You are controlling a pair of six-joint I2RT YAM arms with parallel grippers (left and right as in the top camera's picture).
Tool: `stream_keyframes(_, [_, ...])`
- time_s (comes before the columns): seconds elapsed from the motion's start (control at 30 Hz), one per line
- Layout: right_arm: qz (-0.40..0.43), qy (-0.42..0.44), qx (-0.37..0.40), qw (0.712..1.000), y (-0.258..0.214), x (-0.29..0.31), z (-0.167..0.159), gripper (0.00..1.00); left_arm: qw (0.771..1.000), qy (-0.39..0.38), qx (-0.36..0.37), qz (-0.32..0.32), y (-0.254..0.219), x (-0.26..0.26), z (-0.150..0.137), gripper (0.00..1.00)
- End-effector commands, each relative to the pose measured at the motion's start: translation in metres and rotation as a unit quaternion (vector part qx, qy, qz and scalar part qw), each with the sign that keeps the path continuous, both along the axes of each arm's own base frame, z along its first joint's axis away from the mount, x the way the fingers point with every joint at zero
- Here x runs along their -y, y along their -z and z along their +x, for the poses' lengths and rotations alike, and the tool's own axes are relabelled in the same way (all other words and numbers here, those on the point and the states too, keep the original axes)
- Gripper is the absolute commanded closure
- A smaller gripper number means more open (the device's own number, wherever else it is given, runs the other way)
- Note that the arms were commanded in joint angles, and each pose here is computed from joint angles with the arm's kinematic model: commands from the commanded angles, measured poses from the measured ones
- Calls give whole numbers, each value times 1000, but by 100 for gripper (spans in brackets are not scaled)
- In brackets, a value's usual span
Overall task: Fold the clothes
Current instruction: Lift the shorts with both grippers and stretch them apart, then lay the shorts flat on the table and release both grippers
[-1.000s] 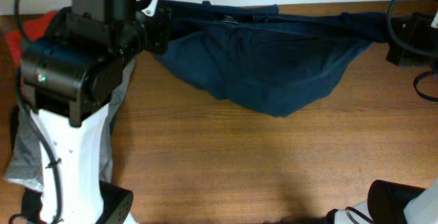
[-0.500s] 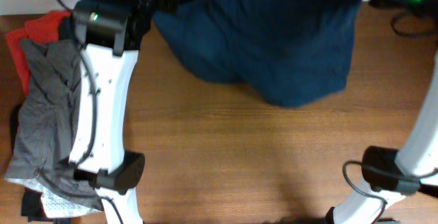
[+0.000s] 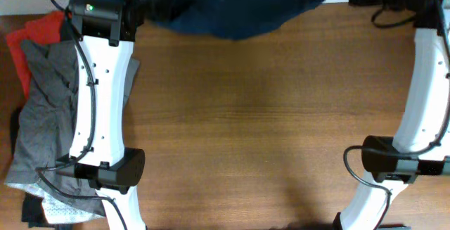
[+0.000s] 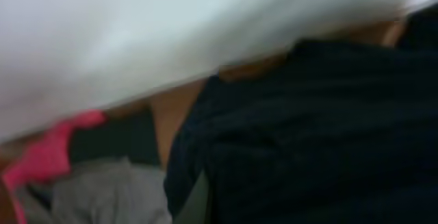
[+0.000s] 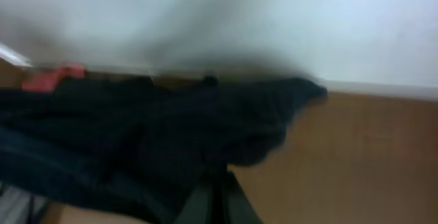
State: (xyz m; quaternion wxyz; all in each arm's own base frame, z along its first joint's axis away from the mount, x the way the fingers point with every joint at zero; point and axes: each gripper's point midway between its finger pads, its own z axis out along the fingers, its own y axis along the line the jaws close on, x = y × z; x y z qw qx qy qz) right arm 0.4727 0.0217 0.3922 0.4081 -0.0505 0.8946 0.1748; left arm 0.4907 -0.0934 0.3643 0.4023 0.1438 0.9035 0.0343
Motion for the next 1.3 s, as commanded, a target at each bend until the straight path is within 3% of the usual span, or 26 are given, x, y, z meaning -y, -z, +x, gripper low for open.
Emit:
stream_keyframes(0.0, [-48, 63, -78, 994, 44, 44, -3, 96, 996, -65, -54, 20, 19, -44, -14, 99])
stream_keyframes(0.17, [-48, 48, -188, 980, 89, 41, -30, 96, 985, -49, -161, 24, 66, -39, -36, 99])
stream_keyframes(0.43, [-41, 43, -252, 966, 120, 39, -42, 96, 964, -32, -262, 17, 116, -29, -53, 89])
stream_keyframes(0.6, [-35, 33, -323, 945, 159, 37, -57, 96, 938, -37, -344, 9, 159, -25, -72, 89])
stream_keyframes(0.73, [-52, 31, -367, 928, 174, 39, -86, 96, 913, -35, -406, 12, 187, -19, -100, 91])
stream_keyframes(1.03, [-45, 22, -450, 892, 207, 32, -139, 96, 892, -10, -451, 37, 205, 1, -132, 91])
stream_keyframes(1.2, [-40, 12, -496, 867, 237, 26, -157, 96, 867, 1, -496, 59, 228, 7, -155, 91])
stream_keyframes(1.27, [-38, 10, -511, 859, 247, 25, -164, 90, 856, 3, -512, 66, 236, 8, -164, 83])
